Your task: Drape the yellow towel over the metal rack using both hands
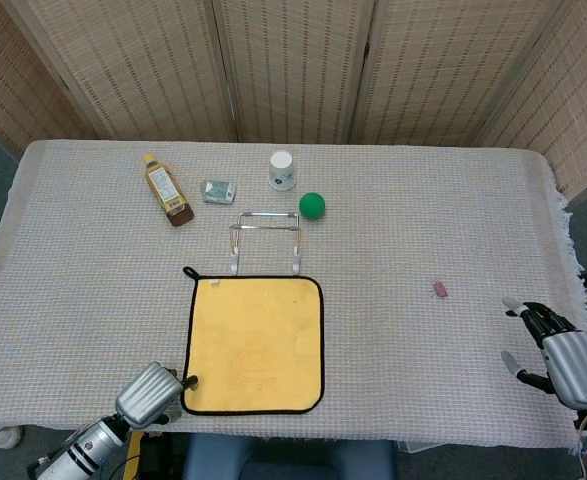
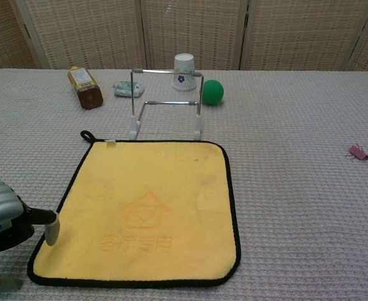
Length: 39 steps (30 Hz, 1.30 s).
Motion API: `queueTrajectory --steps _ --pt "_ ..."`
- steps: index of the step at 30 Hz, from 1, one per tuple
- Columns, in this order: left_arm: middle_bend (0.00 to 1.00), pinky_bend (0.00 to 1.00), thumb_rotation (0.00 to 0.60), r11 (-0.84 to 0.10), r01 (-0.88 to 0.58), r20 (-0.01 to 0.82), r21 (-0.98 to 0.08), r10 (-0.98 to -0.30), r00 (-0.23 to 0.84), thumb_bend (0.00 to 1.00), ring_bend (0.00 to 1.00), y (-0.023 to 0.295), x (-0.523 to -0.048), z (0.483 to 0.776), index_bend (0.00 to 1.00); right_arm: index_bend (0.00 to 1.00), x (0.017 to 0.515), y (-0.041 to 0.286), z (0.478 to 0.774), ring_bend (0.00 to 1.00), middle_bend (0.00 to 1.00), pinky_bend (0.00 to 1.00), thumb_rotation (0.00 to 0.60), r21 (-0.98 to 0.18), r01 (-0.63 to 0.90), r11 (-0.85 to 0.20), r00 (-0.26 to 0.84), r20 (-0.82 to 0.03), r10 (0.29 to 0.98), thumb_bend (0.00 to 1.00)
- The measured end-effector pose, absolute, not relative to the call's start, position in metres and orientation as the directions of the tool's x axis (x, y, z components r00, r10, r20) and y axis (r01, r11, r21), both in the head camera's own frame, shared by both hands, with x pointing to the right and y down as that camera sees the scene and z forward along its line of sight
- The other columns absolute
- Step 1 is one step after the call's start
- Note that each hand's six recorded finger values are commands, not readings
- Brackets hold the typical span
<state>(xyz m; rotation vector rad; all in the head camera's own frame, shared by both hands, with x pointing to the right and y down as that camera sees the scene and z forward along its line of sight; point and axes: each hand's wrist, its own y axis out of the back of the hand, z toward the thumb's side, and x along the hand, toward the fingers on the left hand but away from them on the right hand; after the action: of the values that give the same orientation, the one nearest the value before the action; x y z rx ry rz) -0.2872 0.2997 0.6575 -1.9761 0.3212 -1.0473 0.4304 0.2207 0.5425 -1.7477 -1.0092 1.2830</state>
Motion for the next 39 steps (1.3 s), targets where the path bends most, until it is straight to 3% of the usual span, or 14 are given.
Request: queueTrajectory --steps 10,21,28,34,39 --pt "0.92 0.99 0.6 -0.597 0.128 0.53 -0.792 -0.568 0.63 0.13 0.76 0.297 -0.271 0.662 0.5 0.14 0.432 0.221 0.54 0.23 0.3 0.35 0.6 -0.894 0.174 -0.412 0.193 -0.379 0.905 0.32" --pt "0.93 0.99 0.6 -0.615 0.095 0.523 -0.783 -0.568 0.636 0.36 0.76 0.293 -0.264 0.666 0.53 0.14 0.435 0.222 0.54 0.23 0.3 0.35 0.6 -0.893 0.176 -0.414 0.186 -0.383 0.905 0.32" --pt "0.93 0.99 0.6 -0.61 0.086 0.514 -0.787 -0.574 0.637 0.4 0.77 0.29 -0.26 0.667 0.56 0.14 0.434 0.222 0.541 0.23 0.32 0.35 0.6 -0.891 0.179 -0.417 0.193 -0.384 0.903 0.32" --pt "0.94 0.99 0.6 -0.608 0.077 0.508 -0.79 -0.58 0.637 0.41 0.78 0.289 -0.258 0.668 0.61 0.15 0.424 0.223 0.545 0.24 0.34 0.35 0.6 -0.884 0.172 -0.435 0.24 -0.391 0.889 0.32" --pt "0.94 0.99 0.6 -0.606 0.071 0.503 -0.793 -0.584 0.637 0.41 0.78 0.289 -0.258 0.667 0.62 0.17 0.398 0.223 0.554 0.33 0.39 0.36 0.6 -0.864 0.152 -0.48 0.34 -0.41 0.847 0.32"
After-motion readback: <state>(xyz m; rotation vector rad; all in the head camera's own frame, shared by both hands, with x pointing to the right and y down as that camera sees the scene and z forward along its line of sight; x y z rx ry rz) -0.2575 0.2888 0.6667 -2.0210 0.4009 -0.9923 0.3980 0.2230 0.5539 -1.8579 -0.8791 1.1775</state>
